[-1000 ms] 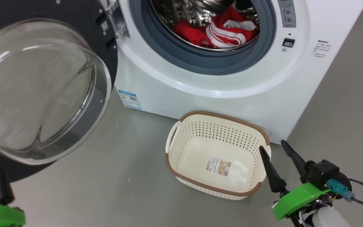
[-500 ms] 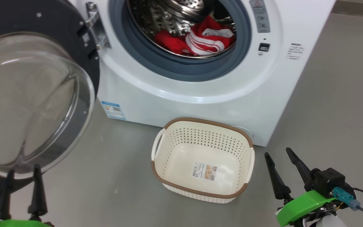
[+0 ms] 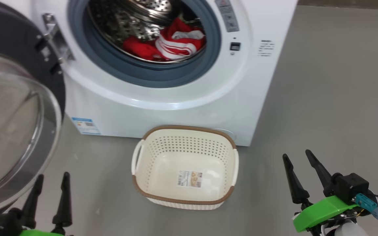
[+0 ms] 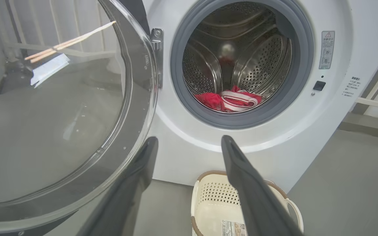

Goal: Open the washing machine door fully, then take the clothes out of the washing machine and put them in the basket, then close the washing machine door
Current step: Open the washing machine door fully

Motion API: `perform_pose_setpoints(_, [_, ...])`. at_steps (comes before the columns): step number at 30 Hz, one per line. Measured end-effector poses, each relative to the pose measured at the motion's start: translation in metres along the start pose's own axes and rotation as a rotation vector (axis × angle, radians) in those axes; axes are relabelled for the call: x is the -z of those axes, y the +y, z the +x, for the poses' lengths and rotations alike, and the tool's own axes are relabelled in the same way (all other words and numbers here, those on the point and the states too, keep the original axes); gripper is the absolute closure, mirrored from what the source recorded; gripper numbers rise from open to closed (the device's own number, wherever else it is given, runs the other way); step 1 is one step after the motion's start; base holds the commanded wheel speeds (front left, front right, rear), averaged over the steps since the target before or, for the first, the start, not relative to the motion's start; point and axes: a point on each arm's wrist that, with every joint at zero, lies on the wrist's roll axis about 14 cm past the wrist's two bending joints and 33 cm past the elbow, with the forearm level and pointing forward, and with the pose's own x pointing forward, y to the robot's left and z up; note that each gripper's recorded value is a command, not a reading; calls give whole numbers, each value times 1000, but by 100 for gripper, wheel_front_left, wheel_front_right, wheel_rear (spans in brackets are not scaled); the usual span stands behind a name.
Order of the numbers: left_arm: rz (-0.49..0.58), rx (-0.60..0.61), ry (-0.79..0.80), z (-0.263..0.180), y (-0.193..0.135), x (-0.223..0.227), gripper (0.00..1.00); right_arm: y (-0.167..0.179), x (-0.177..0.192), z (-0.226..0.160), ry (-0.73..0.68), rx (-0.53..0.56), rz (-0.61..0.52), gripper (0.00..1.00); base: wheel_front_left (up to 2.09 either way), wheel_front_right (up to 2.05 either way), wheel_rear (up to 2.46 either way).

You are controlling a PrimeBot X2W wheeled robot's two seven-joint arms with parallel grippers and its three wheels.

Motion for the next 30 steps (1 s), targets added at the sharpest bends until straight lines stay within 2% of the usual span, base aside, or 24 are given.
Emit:
perform_pose_setpoints(21, [-37, 285, 74, 26, -100, 30, 0, -74, -20, -45, -69, 247, 7, 0, 0, 0, 0])
perform_pose_setpoints(30, [-42, 318, 82, 28, -112, 33, 0, -83, -19, -56, -70, 286, 12, 0, 0, 0, 0])
